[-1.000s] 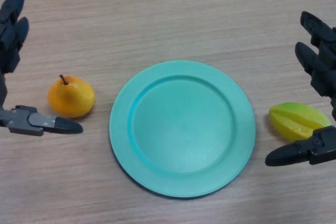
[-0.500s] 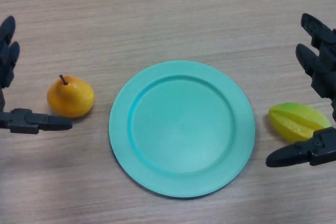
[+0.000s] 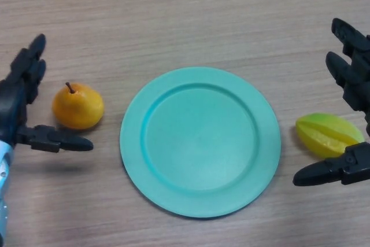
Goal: Pick up the yellow pear and place it on the plate
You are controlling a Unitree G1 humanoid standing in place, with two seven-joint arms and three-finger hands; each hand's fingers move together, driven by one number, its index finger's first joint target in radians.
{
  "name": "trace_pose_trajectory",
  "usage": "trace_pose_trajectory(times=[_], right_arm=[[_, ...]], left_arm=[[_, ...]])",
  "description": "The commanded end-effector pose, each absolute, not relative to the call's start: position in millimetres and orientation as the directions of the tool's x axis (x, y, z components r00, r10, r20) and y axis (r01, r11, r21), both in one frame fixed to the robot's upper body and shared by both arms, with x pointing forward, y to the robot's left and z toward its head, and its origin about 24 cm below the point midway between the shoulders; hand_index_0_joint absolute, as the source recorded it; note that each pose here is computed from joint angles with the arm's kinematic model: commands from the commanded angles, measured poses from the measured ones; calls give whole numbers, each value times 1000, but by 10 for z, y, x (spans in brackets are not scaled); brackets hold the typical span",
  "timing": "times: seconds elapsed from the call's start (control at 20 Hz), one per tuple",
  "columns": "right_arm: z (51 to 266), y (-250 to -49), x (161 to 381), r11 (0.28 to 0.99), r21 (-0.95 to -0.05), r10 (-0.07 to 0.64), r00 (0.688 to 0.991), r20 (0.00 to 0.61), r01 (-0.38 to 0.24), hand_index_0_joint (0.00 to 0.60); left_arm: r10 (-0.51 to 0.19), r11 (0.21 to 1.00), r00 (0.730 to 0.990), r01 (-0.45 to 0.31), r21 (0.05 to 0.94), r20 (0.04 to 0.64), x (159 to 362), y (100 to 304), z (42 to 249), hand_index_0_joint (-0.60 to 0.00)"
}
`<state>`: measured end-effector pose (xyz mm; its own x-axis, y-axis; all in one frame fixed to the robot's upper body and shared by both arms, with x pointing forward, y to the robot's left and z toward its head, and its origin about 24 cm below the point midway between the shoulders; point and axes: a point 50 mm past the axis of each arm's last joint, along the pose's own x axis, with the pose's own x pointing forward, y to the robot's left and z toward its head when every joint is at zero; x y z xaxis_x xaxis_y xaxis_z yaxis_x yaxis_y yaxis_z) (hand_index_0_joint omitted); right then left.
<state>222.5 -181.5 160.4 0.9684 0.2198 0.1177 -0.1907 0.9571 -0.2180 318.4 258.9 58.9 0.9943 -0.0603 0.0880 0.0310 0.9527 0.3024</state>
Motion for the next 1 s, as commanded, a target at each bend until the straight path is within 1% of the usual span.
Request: trace_pose_trajectory(times=[0.05,0.1,0.15,0.2,0.25,0.3,0.35,0.4,0.45,0.5,0.55,0.65,0.8,0.9,1.0], right_arm=[[1901,-1926,2166,954,-284,191,929,315,-100,0],[1905,-1931,2167,954,-285,190,929,319,-97,0],[1908,-1943,2167,955,-281,186,927,325,-93,0],[1909,-1945,2167,955,-281,185,927,326,-92,0],[1913,-1949,2166,955,-283,184,927,328,-90,0],[1915,-1953,2166,955,-284,183,926,329,-88,0],[1916,-1963,2164,954,-288,181,926,333,-83,0],[1916,-1974,2163,954,-291,178,925,336,-78,0],[1919,-1989,2163,955,-288,174,925,337,-75,0],[1922,-1992,2162,955,-289,174,925,339,-74,0],[1924,-1999,2157,955,-290,172,923,343,-70,0],[1918,-1995,2168,955,-287,171,926,337,-72,0],[1920,-1989,2167,957,-280,171,926,336,-76,0],[1922,-1983,2163,955,-286,173,926,336,-75,0],[1929,-1971,2151,956,-282,176,926,335,-80,0]], left_arm=[[-103,925,924,-48,377,369,3287,2635,1088,0],[-105,922,924,-49,385,368,3303,2619,1072,0],[-116,910,927,-44,412,356,3327,2583,1030,0],[-118,907,928,-43,418,352,3331,2576,1020,-49],[-117,905,930,-45,424,348,3334,2570,1004,-199],[-114,901,932,-48,431,343,3338,2565,989,-299],[-104,893,937,-60,447,333,3345,2557,951,-449],[-92,881,941,-75,466,326,3349,2548,911,-548],[-78,867,947,-89,490,311,3364,2546,875,-600],[-76,862,949,-91,499,305,3370,2544,868,-600],[-83,840,951,-93,534,296,3378,2527,853,-600],[-96,795,948,-111,596,305,3377,2499,836,-600],[-97,780,948,-118,615,304,3364,2503,818,-600],[-92,778,937,-143,612,336,3366,2533,894,-600],[-77,784,908,-201,587,413,3359,2573,1039,-600]])
